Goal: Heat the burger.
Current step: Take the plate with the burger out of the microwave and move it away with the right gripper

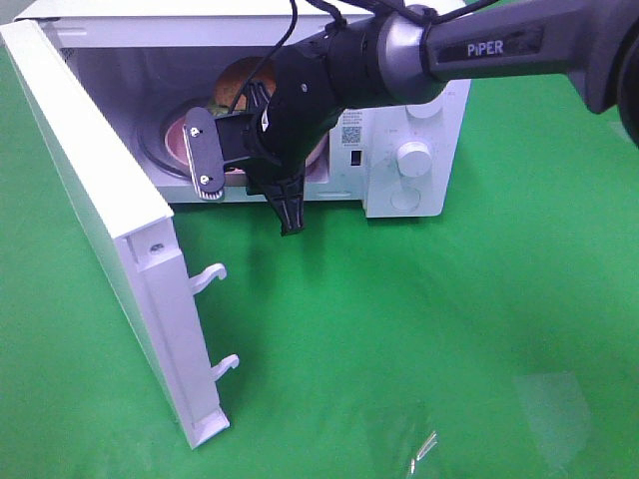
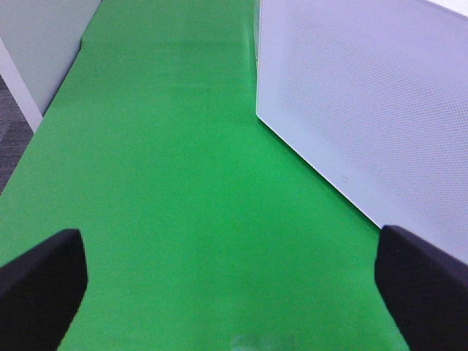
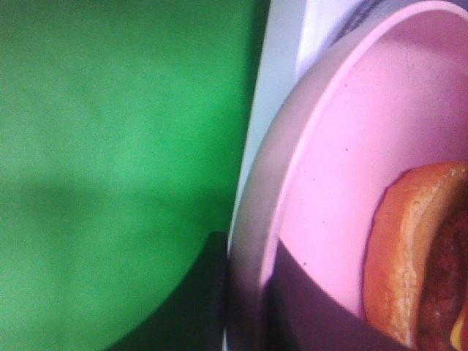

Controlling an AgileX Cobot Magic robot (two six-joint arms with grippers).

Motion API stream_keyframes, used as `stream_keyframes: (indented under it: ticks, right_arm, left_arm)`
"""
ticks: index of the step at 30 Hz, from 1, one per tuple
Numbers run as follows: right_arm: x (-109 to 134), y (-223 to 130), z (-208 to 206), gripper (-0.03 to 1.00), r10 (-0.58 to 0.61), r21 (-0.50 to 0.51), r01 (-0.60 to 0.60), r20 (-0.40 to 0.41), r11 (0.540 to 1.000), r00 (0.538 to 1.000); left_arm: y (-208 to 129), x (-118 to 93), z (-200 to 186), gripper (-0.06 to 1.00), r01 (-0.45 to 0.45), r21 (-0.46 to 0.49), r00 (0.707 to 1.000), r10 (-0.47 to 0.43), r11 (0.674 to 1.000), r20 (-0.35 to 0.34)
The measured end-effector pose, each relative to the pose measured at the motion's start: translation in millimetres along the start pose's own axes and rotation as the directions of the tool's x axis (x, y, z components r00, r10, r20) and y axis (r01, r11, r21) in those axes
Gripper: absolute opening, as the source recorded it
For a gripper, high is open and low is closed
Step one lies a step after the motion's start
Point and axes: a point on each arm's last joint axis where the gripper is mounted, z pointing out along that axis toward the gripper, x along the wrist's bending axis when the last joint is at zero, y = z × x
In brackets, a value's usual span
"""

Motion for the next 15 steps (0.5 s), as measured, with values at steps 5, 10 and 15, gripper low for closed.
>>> stream_keyframes:
  ticks: [5,10,15]
  right_arm:
    - [10.7,-3.4,-13.7,0.11,-0.123,-0.002,0.123,-0.013,0.992,0.992]
    - [16.9,-4.9,-20.3,0.11,-0.167,-0.008,0.167,-0.008,0.986,0.986]
    - [23.8,-7.0,-30.2,0.11,-0.208,-0.013,0.208,0.003,0.978,0.978]
  left_arm:
    - [0.0,0.0,0.0,0.99,0.000,0.000,1.000,0.000,1.000,0.000]
    - [0.0,0.0,0.0,0.99,0.000,0.000,1.000,0.000,1.000,0.000]
    - [0.0,0.0,0.0,0.99,0.000,0.000,1.000,0.000,1.000,0.000]
